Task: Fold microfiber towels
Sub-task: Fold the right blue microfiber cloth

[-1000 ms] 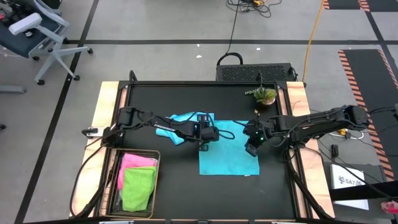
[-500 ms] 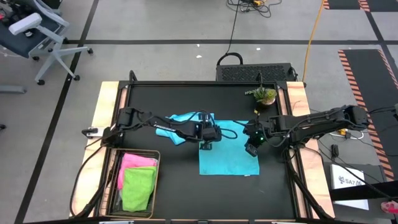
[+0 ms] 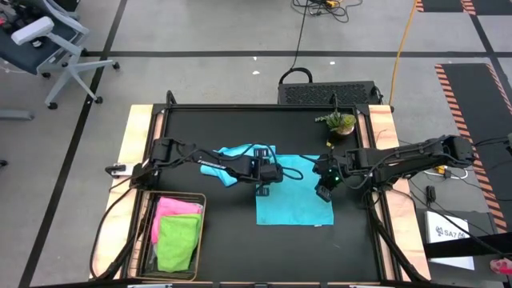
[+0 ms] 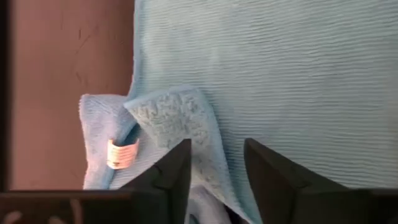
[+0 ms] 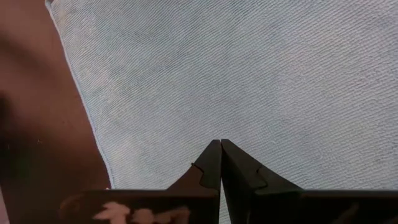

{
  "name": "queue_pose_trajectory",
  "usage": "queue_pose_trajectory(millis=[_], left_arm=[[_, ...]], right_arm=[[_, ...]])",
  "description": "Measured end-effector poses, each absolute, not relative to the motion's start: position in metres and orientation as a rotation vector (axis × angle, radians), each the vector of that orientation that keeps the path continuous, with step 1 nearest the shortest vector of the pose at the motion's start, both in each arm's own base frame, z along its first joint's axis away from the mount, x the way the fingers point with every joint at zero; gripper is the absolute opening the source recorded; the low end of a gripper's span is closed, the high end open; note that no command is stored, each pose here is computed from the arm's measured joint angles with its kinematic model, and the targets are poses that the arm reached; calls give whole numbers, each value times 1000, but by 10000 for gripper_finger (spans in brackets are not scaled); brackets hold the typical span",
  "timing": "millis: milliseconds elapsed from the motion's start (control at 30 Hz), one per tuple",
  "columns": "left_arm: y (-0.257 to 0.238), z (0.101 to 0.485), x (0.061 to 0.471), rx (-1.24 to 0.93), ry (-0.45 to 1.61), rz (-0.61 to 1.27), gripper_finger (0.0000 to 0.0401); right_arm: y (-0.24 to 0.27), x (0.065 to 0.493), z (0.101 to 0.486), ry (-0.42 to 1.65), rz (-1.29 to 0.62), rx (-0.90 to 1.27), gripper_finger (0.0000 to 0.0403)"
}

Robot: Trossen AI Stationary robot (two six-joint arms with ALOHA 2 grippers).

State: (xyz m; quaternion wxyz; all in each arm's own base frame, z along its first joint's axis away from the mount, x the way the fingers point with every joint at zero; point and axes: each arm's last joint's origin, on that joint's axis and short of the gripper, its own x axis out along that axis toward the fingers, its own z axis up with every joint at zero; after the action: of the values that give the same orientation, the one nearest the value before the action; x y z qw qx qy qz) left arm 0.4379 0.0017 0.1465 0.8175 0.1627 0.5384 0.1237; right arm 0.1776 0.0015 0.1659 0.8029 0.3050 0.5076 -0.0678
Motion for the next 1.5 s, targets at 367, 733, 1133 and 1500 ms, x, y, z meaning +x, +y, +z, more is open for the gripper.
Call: queue_pose_trajectory(millis=[367,733,1133,1500], left_arm=[[11,147,438,398,1152,325,209],[27,148,437,336,1143,396,187],[14,147,439,253,1133,306,15],[-21,146,439,155,1109,244,4]], right_arm=[[2,178,166,1091,-121,667,0],[2,178,166,1090,-122,666,0],[2,178,166,1089,-126,664,0],[1,177,166,1089,-153,632,0]])
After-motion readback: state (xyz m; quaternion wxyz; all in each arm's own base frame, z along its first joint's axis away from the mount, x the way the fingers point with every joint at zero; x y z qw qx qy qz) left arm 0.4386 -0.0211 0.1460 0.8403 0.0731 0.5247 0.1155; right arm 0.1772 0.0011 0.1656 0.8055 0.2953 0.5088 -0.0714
